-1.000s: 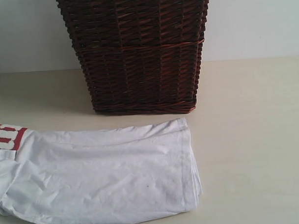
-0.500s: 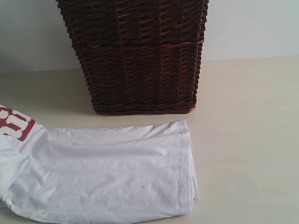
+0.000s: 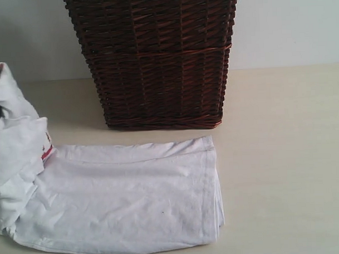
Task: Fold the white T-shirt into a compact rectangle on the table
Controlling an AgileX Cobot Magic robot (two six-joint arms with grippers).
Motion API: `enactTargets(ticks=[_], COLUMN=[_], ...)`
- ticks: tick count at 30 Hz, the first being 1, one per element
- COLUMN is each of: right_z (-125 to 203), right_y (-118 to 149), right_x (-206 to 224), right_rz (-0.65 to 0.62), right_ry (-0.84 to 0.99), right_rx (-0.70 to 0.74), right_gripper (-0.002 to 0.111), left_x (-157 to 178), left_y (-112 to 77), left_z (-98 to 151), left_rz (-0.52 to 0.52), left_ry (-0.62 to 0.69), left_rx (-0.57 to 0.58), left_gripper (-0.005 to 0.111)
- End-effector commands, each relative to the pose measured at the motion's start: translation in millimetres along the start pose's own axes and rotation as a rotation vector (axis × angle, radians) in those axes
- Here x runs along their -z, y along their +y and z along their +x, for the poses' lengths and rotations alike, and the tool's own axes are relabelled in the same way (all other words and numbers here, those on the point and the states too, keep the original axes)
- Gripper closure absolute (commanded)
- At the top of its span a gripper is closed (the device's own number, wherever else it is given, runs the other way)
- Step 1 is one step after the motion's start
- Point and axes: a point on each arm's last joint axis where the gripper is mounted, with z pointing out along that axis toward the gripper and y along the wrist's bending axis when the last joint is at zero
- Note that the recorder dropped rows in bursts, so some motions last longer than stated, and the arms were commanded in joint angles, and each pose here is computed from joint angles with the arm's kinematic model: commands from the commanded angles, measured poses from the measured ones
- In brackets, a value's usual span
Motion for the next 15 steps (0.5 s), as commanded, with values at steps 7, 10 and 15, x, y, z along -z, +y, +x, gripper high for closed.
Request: enactTargets(ticks=[7,10,15], right_z=[0.9,0.9,0.9], right_y=[0.2,0.2,0.2], right_x=[0.0,0.0,0.0], right_rz=[-0.003,-0.003,-0.003], right_ry=[-0.005,-0.005,-0.005], right_rx=[-0.002,-0.002,-0.002], right_gripper=[0.108,0.108,0.108], left_x=[-39.3,-50.8,-67.0], left_y=[-68.9,-80.4,-95.6], left_z=[7.6,11.0,-9.2], left_rz=[0.283,0.326,0.340], left_ry=[0.103,0.138,0.123], left_rx=[-0.009,-0.023,-0.040], left_gripper=[0.107,0.107,0.107])
